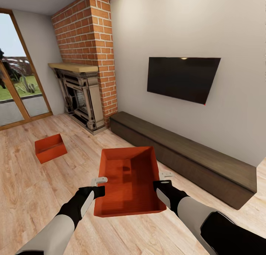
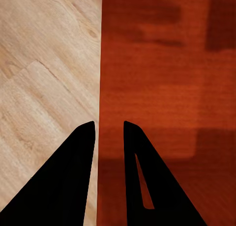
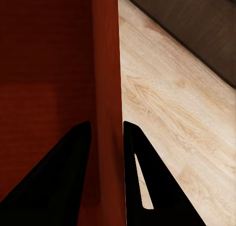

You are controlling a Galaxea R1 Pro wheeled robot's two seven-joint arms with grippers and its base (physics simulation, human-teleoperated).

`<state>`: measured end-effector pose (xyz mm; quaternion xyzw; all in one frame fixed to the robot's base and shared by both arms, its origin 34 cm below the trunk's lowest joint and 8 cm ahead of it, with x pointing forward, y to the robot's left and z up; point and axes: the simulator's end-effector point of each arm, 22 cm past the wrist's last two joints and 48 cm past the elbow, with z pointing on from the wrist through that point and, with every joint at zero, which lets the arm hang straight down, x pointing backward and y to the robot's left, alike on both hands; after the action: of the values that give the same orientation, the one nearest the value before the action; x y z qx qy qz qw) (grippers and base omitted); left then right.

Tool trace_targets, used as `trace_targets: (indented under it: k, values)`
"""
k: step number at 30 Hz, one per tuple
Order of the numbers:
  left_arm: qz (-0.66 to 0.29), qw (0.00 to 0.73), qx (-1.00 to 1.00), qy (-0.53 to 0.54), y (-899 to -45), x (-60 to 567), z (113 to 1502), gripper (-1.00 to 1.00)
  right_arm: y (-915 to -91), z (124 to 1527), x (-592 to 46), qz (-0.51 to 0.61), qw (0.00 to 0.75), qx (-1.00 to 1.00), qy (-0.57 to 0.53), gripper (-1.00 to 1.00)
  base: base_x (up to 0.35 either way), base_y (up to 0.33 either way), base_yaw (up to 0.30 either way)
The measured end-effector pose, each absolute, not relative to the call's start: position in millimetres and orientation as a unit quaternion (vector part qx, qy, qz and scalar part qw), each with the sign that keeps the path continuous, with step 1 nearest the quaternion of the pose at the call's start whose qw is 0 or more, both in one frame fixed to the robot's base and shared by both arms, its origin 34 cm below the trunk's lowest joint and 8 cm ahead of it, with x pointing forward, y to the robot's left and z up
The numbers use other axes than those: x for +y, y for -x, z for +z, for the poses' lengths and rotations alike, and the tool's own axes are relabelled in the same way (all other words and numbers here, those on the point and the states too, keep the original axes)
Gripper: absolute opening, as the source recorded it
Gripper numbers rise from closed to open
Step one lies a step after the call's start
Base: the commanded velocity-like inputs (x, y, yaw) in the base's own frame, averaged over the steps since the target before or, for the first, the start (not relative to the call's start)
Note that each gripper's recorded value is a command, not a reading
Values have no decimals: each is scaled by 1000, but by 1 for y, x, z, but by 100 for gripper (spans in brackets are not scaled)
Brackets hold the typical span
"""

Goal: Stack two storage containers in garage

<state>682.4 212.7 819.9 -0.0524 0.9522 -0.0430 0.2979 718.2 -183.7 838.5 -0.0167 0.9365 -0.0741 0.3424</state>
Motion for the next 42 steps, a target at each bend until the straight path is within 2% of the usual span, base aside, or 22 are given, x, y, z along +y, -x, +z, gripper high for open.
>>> trace_targets:
  k: [42]
  values:
    - [-42, 308, 949, 52, -687, 213, 830, -100, -723, 849, -183, -74, 352, 933, 16, -100, 0, 0, 0]
